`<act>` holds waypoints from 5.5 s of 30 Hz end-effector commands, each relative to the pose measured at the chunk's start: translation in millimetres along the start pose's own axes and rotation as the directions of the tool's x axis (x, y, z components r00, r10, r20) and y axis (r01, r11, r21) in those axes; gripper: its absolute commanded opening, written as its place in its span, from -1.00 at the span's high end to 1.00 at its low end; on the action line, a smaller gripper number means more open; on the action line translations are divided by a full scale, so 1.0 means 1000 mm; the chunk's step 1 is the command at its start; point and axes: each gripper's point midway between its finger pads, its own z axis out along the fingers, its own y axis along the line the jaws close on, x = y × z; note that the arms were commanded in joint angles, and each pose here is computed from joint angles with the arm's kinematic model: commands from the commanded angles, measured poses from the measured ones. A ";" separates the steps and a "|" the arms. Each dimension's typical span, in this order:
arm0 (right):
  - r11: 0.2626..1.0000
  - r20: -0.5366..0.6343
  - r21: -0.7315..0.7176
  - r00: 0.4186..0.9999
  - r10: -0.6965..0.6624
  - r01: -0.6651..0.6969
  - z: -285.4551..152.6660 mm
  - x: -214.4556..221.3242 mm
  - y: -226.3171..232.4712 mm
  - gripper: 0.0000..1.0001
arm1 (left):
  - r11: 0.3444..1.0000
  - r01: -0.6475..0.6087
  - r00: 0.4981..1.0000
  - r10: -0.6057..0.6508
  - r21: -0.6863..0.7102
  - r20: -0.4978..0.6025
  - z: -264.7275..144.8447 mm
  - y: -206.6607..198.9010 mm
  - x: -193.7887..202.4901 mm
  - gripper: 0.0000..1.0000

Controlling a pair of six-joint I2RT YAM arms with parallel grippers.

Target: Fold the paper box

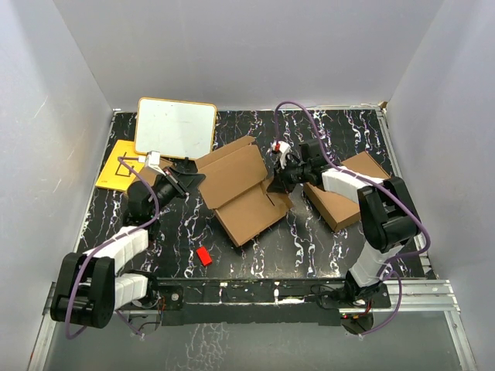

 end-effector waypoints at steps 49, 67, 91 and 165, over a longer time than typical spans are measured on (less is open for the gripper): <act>0.983 0.178 -0.170 0.979 0.097 -0.066 0.025 -0.028 0.004 0.66 | 1.000 -0.017 0.993 0.015 -0.017 -0.119 -0.003 0.019 0.038 1.00; 0.793 0.099 -0.336 0.856 -0.507 0.508 -0.094 0.045 0.101 -0.32 | 0.971 -0.237 0.970 0.238 0.028 -0.051 -0.012 0.008 0.023 1.00; 0.865 -0.149 -0.148 0.854 -0.498 0.479 -0.056 0.094 0.048 -0.03 | 0.964 -0.257 0.966 0.258 0.070 -0.001 -0.017 -0.003 0.019 1.00; 0.886 0.130 -0.013 0.879 -0.458 0.463 -0.108 -0.014 0.042 -0.32 | 0.929 -0.347 0.938 0.346 0.129 0.032 -0.022 -0.024 0.010 1.00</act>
